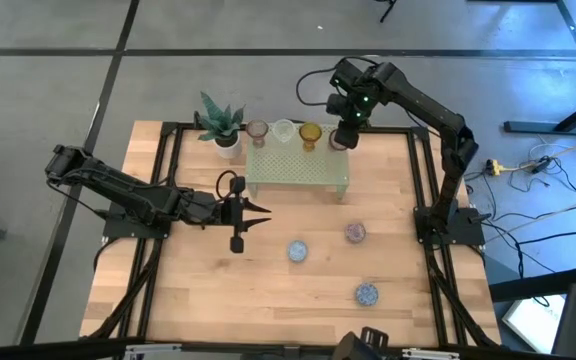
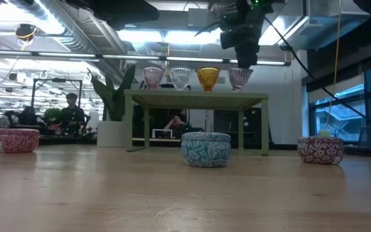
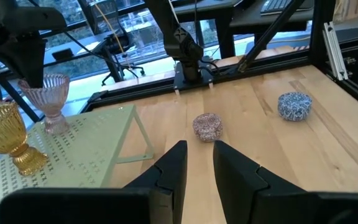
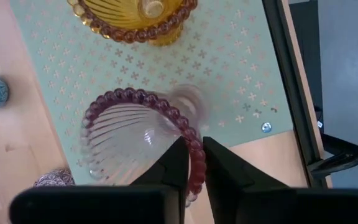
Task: Pick & Place candle stick holders
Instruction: Put the purple glass candle holder on the shelf
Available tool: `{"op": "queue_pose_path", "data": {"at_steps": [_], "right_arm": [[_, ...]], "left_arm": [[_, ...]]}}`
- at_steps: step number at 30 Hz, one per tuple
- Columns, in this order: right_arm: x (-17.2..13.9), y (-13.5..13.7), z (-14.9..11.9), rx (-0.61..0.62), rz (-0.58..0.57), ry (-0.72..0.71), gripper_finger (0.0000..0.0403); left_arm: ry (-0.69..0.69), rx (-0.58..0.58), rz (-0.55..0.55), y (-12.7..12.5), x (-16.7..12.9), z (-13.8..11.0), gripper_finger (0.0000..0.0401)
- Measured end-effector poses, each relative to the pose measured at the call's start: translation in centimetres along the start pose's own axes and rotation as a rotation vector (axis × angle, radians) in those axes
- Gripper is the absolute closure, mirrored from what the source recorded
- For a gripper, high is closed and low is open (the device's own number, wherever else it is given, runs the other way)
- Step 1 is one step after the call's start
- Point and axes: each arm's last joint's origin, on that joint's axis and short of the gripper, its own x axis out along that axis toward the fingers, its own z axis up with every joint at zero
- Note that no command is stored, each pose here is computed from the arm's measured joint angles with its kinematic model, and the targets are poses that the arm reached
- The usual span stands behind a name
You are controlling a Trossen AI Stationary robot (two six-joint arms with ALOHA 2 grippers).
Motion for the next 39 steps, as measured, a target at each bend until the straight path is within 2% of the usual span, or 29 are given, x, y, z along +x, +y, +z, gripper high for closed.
{"op": "queue_pose_path", "data": {"at_steps": [12, 39], "right_arm": [[0.03, -0.01, 0.00, 0.000, 0.000, 0.000, 0.0360], [0.02, -0.11, 0.34, -0.029, -0.015, -0.034, 0.0298]], "left_arm": [[0.000, 0.000, 0.000, 0.00, 0.00, 0.00, 0.0327], [0.022, 0.005, -0.003, -0.03, 0.00, -0.23, 0.0327]]}}
